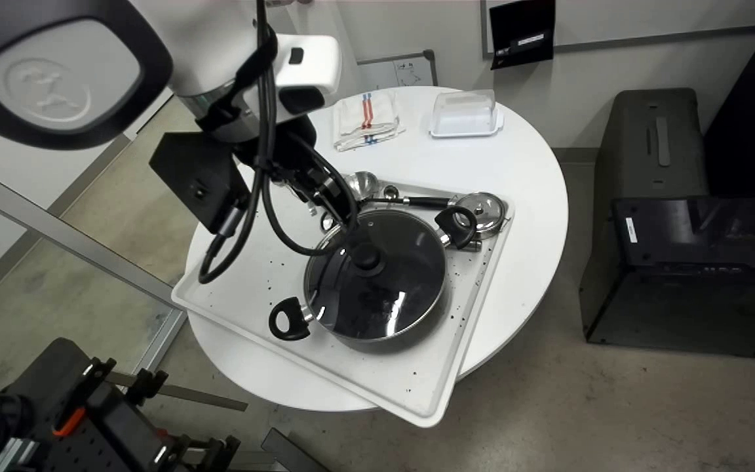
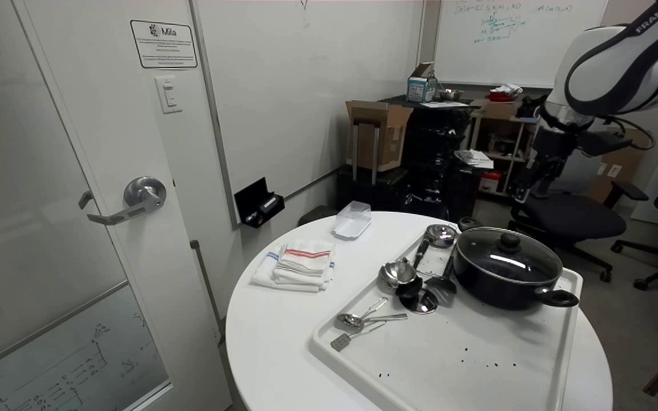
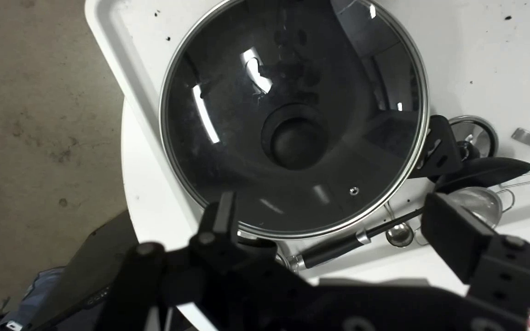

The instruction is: Remove the lid from the black pot

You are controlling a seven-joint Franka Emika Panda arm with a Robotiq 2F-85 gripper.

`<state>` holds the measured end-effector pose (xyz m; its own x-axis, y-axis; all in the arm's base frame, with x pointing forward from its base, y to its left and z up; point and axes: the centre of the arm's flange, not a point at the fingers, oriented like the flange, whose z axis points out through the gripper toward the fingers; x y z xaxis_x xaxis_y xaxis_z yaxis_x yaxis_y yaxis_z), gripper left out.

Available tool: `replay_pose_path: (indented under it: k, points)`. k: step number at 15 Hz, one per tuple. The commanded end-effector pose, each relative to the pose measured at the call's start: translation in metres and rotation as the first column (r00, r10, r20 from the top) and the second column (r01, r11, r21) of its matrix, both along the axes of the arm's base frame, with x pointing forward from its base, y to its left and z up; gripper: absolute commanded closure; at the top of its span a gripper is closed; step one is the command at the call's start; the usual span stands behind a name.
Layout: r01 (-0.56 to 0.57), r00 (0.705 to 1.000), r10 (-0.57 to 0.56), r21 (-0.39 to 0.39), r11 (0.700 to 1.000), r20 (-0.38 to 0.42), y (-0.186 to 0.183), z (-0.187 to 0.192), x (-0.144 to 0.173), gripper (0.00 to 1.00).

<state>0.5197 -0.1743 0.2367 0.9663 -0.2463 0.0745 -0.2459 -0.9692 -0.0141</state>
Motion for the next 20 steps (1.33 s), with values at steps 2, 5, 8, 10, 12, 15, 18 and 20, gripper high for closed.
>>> replay_pose_path:
  k: [2, 5, 8, 10, 12, 15, 18, 20]
  points:
    - [0.055, 0.998, -0.055, -0.007, 0.998, -0.007, -0.006, -0.027, 0.019, 0.00]
    - [0.083, 0.996, -0.083, -0.010, 0.996, -0.033, -0.008, -0.045, 0.027, 0.00]
    - [0.108, 0.993, -0.109, -0.021, 0.994, -0.053, -0.009, -0.064, 0.033, 0.00]
    - [0.123, 0.990, -0.124, -0.029, 0.992, -0.069, -0.010, -0.077, 0.036, 0.00]
    - [0.134, 0.987, -0.136, -0.032, 0.990, -0.087, -0.011, -0.089, 0.037, 0.00]
    - [0.136, 0.985, -0.140, -0.042, 0.990, -0.104, -0.009, -0.106, 0.037, 0.00]
    - [0.128, 0.985, -0.132, -0.044, 0.991, -0.114, -0.007, -0.117, 0.037, 0.00]
    - [0.122, 0.985, -0.127, -0.050, 0.991, -0.120, -0.006, -0.122, 0.037, 0.00]
